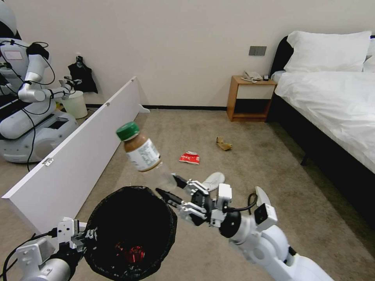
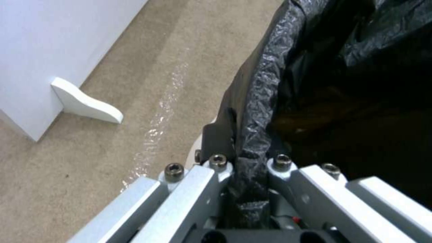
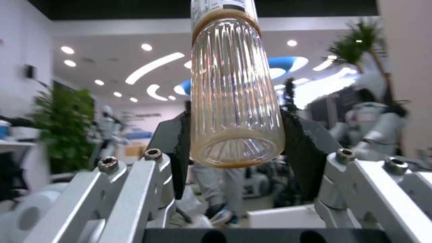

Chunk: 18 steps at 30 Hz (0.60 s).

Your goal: Pick up the trash bin, then pick up the garbage from the floor and place it into the trash bin.

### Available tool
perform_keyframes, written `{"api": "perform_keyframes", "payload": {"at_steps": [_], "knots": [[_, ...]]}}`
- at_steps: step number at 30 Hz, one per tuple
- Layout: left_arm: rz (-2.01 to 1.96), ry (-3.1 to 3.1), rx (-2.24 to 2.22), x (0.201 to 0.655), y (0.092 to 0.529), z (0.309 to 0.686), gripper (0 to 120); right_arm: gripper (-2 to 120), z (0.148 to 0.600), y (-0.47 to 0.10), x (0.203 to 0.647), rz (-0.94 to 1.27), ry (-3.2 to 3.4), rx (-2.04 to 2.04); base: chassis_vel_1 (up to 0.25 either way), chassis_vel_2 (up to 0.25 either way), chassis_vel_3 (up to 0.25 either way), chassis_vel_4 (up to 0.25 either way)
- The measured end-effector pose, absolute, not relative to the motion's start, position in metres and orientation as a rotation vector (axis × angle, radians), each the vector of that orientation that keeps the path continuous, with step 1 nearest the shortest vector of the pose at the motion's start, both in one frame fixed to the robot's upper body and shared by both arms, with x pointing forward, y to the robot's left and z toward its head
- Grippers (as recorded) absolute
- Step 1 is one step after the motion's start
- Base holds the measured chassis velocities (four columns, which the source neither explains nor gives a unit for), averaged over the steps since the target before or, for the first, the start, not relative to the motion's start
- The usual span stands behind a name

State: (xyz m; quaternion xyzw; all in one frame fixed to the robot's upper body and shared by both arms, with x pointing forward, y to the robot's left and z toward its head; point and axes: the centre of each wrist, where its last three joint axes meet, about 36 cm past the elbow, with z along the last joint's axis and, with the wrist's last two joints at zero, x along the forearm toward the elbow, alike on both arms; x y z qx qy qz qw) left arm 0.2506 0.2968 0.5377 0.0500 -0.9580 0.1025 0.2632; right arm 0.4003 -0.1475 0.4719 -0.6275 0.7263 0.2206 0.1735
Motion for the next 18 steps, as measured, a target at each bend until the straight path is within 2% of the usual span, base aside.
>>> {"api": "perform_keyframes", "payload": {"at_steps": [18], "knots": [[0.278, -2.585, 0.134, 0.25, 0.298, 0.538, 2, 44, 0.448, -0.101, 0.401, 0.738, 1.885, -1.988, 0.0, 0.0, 0.0, 0.0]]}}
